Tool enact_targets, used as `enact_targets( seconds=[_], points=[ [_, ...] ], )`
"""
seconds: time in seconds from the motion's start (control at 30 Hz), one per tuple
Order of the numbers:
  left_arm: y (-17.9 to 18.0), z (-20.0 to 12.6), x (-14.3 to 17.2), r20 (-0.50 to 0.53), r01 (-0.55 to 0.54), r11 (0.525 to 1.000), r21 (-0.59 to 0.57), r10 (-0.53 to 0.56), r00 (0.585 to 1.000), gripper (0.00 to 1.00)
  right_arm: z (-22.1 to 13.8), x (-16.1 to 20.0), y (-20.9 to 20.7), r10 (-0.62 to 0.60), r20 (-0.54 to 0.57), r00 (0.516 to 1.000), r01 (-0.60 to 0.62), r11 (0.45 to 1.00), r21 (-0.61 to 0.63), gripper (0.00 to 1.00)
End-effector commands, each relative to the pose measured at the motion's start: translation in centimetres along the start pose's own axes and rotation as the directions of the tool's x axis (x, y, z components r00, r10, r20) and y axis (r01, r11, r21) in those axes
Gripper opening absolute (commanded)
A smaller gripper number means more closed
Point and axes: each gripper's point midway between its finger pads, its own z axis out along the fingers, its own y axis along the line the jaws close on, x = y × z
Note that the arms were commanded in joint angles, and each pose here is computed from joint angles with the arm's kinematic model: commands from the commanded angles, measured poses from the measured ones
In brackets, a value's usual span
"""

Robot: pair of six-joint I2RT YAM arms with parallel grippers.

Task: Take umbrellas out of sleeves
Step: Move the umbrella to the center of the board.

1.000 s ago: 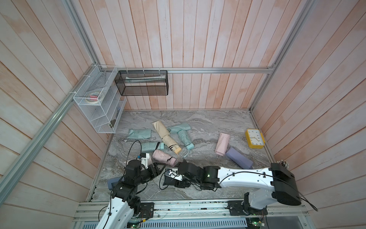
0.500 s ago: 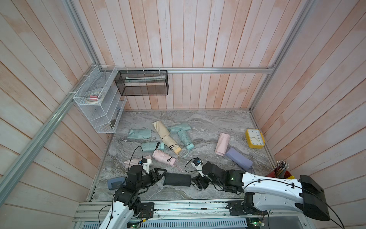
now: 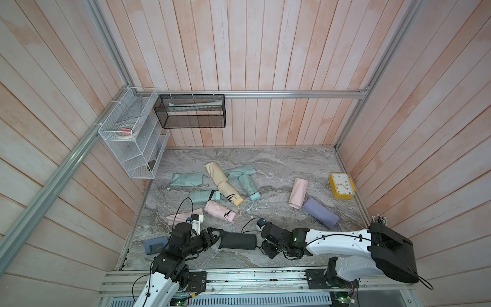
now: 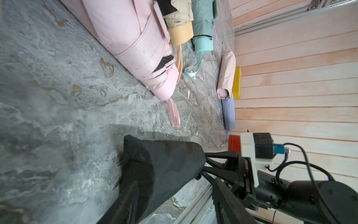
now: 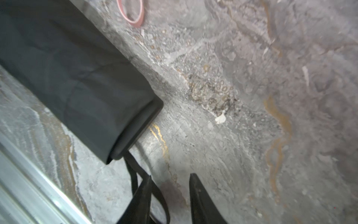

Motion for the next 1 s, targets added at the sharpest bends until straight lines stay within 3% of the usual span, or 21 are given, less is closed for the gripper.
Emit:
enact_targets(
  seconds=[0.0, 0.23, 0.47, 0.63, 0.77, 0.97],
  points=[
    [1.5, 0.0, 1.5, -0.054, 0.024, 0.999, -0.044, -0.026, 0.998, 0.64, 0.4, 0.1, -0.1, 0.002, -0.041, 0.999, -0.001, 1.0, 0.028, 0.31],
    [1.9, -0.2, 2.0, -0.074, 0.022, 0.998, -0.064, -0.027, 0.997, 0.62, 0.5, 0.7, 0.0, 0.0, -0.057, 0.998, 0.002, 0.999, 0.044, 0.27],
    [2.0, -0.2, 2.2, -0.082, 0.025, 0.997, -0.068, -0.031, 0.996, 0.63, -2.0, -0.4, -1.1, 0.007, 0.027, 1.0, -0.009, 0.997, 0.079, 0.28],
    [1.8, -0.3, 2.1, -0.076, 0.017, 0.998, -0.065, -0.022, 0.997, 0.63, -3.9, -1.1, 0.1, -0.025, 0.099, 0.995, 0.027, 0.999, -0.021, 0.34],
    [2.0, -0.2, 2.1, -0.073, 0.023, 0.998, -0.066, -0.028, 0.997, 0.62, -3.3, -0.1, 0.4, -0.026, 0.057, 0.998, 0.028, 0.999, -0.037, 0.35],
    [1.9, -0.1, 2.1, -0.07, 0.031, 0.998, -0.055, -0.035, 0.997, 0.63, -1.6, 1.2, 1.7, -0.102, -0.019, 0.995, 0.103, 0.994, 0.038, 0.35]
  ],
)
